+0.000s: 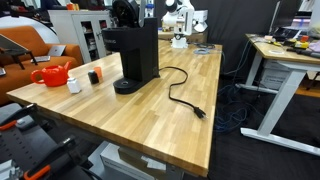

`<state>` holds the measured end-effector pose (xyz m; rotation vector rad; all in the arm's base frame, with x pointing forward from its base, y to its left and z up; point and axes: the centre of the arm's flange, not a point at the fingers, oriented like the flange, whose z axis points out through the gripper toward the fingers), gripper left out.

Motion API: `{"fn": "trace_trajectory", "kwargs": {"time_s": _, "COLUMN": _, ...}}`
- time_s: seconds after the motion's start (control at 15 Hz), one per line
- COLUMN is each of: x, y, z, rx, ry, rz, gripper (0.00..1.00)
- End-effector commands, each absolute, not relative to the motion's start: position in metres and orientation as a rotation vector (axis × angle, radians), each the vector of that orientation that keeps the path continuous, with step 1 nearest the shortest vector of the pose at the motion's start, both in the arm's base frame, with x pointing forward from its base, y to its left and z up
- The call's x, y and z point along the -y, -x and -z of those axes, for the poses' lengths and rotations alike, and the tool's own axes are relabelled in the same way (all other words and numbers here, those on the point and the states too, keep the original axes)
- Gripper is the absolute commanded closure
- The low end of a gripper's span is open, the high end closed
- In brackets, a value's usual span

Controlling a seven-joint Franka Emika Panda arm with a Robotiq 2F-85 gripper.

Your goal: Move the kettle closer to the edge near you

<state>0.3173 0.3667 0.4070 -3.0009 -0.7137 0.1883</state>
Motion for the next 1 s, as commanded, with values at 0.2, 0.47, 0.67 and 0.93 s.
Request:
{"fn": "trace_trajectory", "kwargs": {"time_s": 0.2, "x": -0.3657, "y": -0.3178, "z": -0.4063, "rx": 0.678, "ry": 3.003, "rz": -0.190, "gripper": 0.00}}
{"fn": "trace_trajectory", "kwargs": {"time_s": 0.47, "x": -0.3651, "y": -0.3119, "z": -0.4042, "rx": 0.457, "ry": 3.014, "rz": -0.200, "gripper": 0.00}}
{"fn": "trace_trajectory", "kwargs": {"time_s": 0.67, "x": -0.3642, "y": -0.3118, "z": -0.4001, "rx": 0.386, "ry": 3.019, "rz": -0.199, "gripper": 0.00}}
{"fn": "trace_trajectory", "kwargs": {"time_s": 0.93, "x": -0.3668, "y": -0.3150, "z": -0.4010, "rx": 0.440, "ry": 3.024, "rz": -0.219, "gripper": 0.00}}
